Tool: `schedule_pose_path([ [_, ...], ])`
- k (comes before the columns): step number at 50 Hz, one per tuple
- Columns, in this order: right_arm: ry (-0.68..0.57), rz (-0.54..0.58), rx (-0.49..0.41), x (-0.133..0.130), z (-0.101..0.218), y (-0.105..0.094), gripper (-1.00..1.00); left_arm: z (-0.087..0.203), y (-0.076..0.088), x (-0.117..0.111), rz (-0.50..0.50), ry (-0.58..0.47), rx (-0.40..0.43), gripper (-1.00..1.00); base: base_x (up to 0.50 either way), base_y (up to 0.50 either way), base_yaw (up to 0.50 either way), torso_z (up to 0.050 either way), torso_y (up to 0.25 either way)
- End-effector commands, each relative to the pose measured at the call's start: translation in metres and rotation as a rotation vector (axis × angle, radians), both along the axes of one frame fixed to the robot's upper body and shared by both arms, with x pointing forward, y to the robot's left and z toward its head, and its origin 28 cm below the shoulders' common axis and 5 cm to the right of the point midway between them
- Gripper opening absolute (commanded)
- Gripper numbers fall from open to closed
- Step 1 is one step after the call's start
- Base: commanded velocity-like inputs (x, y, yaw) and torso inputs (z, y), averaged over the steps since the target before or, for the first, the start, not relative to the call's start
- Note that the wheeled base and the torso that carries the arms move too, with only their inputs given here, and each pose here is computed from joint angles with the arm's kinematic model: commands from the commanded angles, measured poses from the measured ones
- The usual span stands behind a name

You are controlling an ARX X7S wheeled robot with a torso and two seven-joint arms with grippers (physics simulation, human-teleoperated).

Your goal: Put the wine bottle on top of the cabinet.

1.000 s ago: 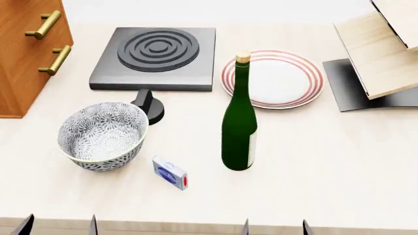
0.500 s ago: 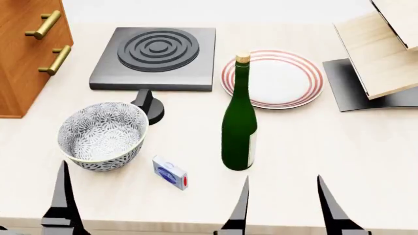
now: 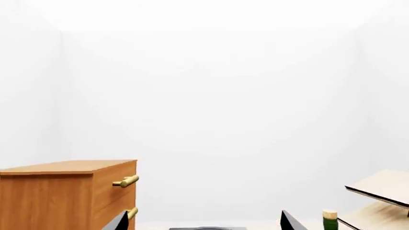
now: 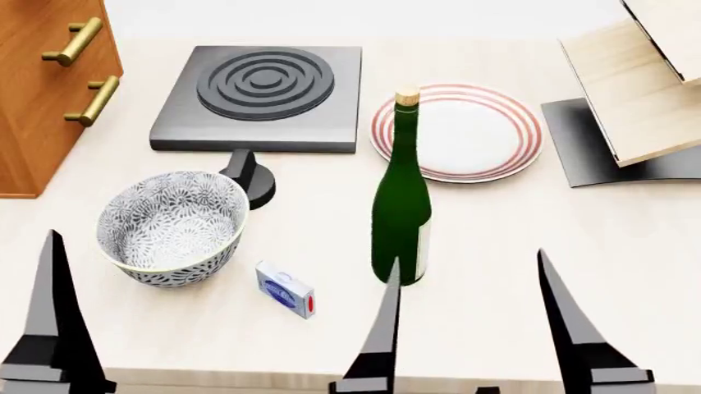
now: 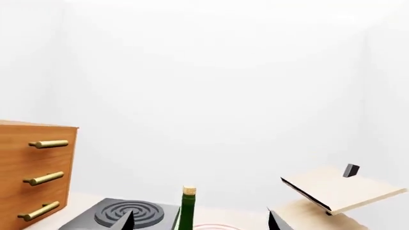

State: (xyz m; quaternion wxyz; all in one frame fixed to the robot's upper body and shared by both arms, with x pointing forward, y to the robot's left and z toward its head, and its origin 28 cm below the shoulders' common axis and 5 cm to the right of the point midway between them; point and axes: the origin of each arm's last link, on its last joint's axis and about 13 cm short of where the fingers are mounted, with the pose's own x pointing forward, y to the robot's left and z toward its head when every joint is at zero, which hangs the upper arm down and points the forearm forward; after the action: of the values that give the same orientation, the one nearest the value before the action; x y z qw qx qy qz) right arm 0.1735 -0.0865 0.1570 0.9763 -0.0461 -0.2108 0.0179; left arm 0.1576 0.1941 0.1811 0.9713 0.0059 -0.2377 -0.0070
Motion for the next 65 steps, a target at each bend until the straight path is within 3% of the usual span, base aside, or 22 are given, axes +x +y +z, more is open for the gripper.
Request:
schedule_pose_path([
  [1, -0.045, 0.000, -0.015, -0.0043, 0.0090, -0.0007, 1.00, 0.0079, 0.0002, -0.0073, -0.038, -0.010, -0.006, 1.00, 0.00, 0.00, 0.00, 0.000, 0.000],
  [16, -0.034, 0.006, -0.007, -0.0039, 0.0080, -0.0004, 1.00, 0.0094, 0.0001, -0.0081, -0.040, -0.010, -0.007, 1.00, 0.04, 0.00, 0.00, 0.000, 0.000],
  [65, -0.017, 0.009, -0.005, -0.0024, 0.0048, -0.0001, 1.00, 0.0089, -0.0001, -0.0079, -0.036, -0.004, -0.005, 1.00, 0.29, 0.00, 0.00, 0.000, 0.000],
])
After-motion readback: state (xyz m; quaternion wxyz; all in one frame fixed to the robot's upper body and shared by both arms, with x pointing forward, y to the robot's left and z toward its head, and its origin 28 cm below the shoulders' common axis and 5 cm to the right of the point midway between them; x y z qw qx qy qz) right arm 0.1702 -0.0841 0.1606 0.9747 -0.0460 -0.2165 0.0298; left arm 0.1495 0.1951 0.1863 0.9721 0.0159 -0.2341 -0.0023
